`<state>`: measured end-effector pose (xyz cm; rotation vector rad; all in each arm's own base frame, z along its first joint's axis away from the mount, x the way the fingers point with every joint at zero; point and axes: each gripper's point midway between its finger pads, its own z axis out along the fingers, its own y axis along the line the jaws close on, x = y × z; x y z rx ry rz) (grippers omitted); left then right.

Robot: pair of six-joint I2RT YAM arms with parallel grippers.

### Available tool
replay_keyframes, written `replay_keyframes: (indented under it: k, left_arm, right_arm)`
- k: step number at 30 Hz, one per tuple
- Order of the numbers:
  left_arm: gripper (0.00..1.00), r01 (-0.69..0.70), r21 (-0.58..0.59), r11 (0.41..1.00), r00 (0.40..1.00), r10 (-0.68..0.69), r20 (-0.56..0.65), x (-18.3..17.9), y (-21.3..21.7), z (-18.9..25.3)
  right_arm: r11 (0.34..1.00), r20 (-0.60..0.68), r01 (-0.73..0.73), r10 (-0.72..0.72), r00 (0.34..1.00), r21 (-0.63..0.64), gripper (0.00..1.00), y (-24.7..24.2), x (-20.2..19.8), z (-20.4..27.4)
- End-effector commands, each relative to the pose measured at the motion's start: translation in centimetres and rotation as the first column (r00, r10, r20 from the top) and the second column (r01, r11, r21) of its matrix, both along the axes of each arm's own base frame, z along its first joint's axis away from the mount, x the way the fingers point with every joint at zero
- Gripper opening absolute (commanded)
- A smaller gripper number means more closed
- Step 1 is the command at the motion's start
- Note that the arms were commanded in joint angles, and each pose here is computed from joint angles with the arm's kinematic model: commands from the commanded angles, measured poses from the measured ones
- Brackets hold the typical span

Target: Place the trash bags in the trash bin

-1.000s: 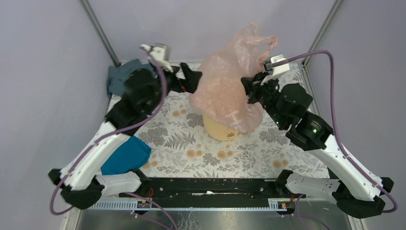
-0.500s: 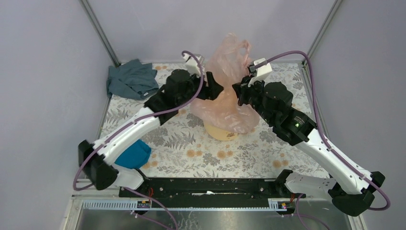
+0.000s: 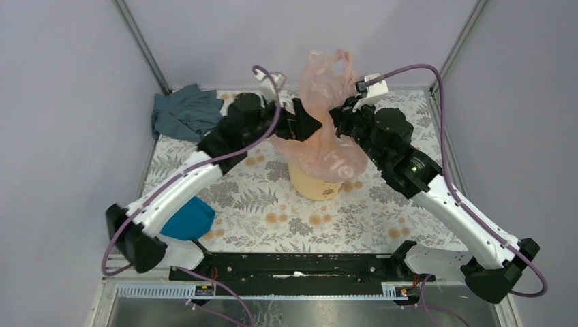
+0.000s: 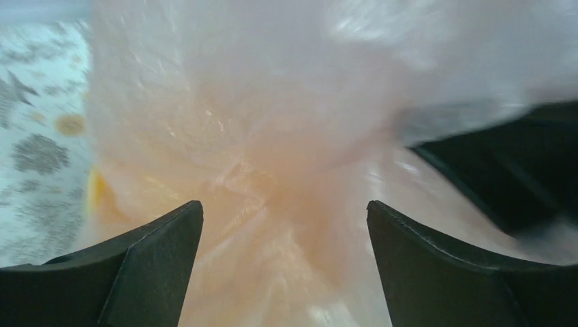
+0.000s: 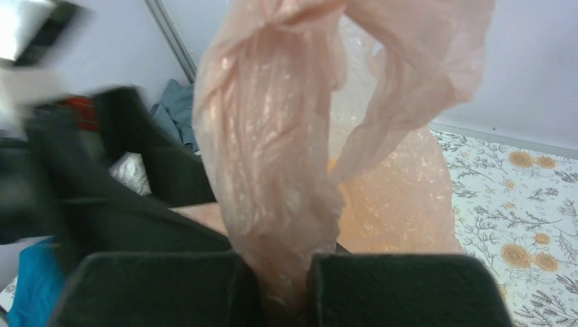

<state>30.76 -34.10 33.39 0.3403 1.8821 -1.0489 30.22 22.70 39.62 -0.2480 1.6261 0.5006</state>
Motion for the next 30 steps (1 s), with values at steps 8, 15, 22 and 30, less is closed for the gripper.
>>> replay_keyframes:
  k: [8,15,22,30]
  left_arm:
    - [0.97,0.014,0.043,0.999,0.979,-0.023,0.204,-5.7,7.4,4.8]
    - [0.58,0.097,0.014,0.995,0.991,-0.098,0.092,-5.4,4.9,1.9]
    - [0.32,0.145,0.056,0.988,0.989,-0.147,0.035,-1.8,0.3,-1.0]
    - [0.12,0.013,0.201,0.979,0.998,-0.002,-0.055,1.8,-2.2,-6.5]
  right_arm:
    - [0.992,0.030,0.012,-0.016,0.999,0.125,0.00,0.1,2.8,2.5]
    - [0.982,0.048,0.018,-0.027,0.998,0.190,0.00,0.1,3.3,3.6]
    - [0.971,0.057,0.002,-0.016,0.998,0.239,0.00,0.1,2.9,4.3]
    - [0.970,0.051,0.026,-0.039,0.998,0.240,0.00,0.3,3.7,2.1]
